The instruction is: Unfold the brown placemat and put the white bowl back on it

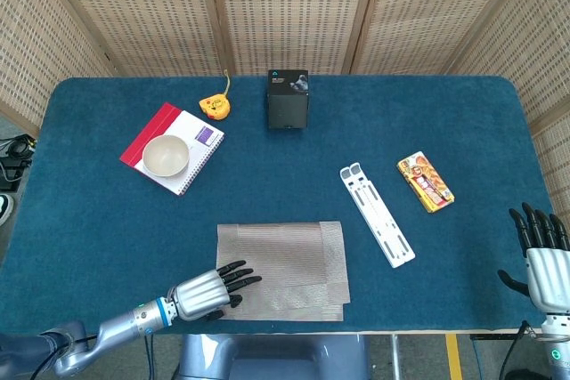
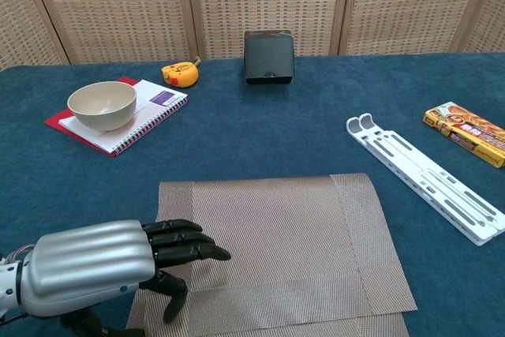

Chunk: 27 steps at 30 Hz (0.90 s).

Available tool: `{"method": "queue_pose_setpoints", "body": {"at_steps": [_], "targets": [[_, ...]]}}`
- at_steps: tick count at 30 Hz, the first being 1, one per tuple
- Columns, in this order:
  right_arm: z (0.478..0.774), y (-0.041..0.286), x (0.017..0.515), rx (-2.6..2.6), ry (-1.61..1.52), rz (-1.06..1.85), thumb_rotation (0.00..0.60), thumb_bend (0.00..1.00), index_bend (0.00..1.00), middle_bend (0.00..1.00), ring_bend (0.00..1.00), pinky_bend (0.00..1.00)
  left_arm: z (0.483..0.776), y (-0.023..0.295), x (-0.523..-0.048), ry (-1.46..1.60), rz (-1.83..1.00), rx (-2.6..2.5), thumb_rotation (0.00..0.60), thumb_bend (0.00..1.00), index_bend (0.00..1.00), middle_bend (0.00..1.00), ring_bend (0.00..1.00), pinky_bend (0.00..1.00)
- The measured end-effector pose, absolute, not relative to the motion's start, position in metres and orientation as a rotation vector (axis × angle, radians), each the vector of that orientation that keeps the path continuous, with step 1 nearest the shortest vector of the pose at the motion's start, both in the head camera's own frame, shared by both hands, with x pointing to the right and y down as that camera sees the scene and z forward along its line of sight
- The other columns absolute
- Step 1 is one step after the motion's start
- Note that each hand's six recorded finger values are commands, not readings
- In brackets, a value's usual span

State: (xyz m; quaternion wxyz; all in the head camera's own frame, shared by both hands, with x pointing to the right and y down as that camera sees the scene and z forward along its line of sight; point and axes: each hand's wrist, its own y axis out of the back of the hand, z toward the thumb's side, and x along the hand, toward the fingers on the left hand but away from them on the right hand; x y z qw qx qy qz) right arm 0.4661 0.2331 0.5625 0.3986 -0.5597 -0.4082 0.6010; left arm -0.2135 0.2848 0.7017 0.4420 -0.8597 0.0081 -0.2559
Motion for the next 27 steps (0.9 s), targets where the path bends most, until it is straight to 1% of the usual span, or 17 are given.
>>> {"method": "queue_pose_setpoints", "body": {"at_steps": [4, 6, 13, 16, 18, 21, 23, 27], "targets": [[0.563, 0.233, 0.466, -1.419, -1.032, 1.521, 0.600, 0.00, 0.00, 0.00, 0.00, 0.00, 0.702, 0.284, -0.212, 0.021, -0.633, -2.131, 0.600, 0.48, 0.47, 0.00, 0.00, 0.00], [0.563, 0.233, 0.466, -1.419, -1.032, 1.521, 0.600, 0.00, 0.00, 0.00, 0.00, 0.00, 0.702, 0.284, -0.212, 0.022, -0.632, -2.132, 0.600, 0.50, 0.47, 0.00, 0.00, 0.00], [0.562, 0.233, 0.466, -1.421, -1.032, 1.520, 0.600, 0.00, 0.00, 0.00, 0.00, 0.00, 0.702, 0.285, -0.211, 0.020, -0.634, -2.130, 0.600, 0.51, 0.48, 0.00, 0.00, 0.00], [0.563, 0.233, 0.465, -1.423, -1.032, 1.519, 0.600, 0.00, 0.00, 0.00, 0.00, 0.00, 0.703, 0.285, -0.210, 0.021, -0.636, -2.132, 0.600, 0.51, 0.53, 0.00, 0.00, 0.00], [0.563, 0.233, 0.465, -1.423, -1.032, 1.519, 0.600, 0.00, 0.00, 0.00, 0.00, 0.00, 0.703, 0.284, -0.208, 0.025, -0.636, -2.133, 0.600, 0.51, 0.61, 0.00, 0.00, 0.00], [0.563, 0.233, 0.465, -1.424, -1.032, 1.519, 0.600, 0.00, 0.00, 0.00, 0.00, 0.00, 0.703, 0.283, -0.207, 0.036, -0.636, -2.133, 0.600, 0.51, 0.69, 0.00, 0.00, 0.00], [0.563, 0.233, 0.465, -1.424, -1.032, 1.518, 0.600, 0.00, 0.00, 0.00, 0.00, 0.00, 0.703, 0.282, -0.205, 0.047, -0.637, -2.134, 0.600, 0.52, 0.72, 0.00, 0.00, 0.00], [0.563, 0.234, 0.465, -1.426, -1.032, 1.518, 0.600, 0.00, 0.00, 0.00, 0.00, 0.00, 0.703, 0.277, -0.201, 0.087, -0.641, -2.140, 0.600, 0.52, 0.75, 0.00, 0.00, 0.00]]}}
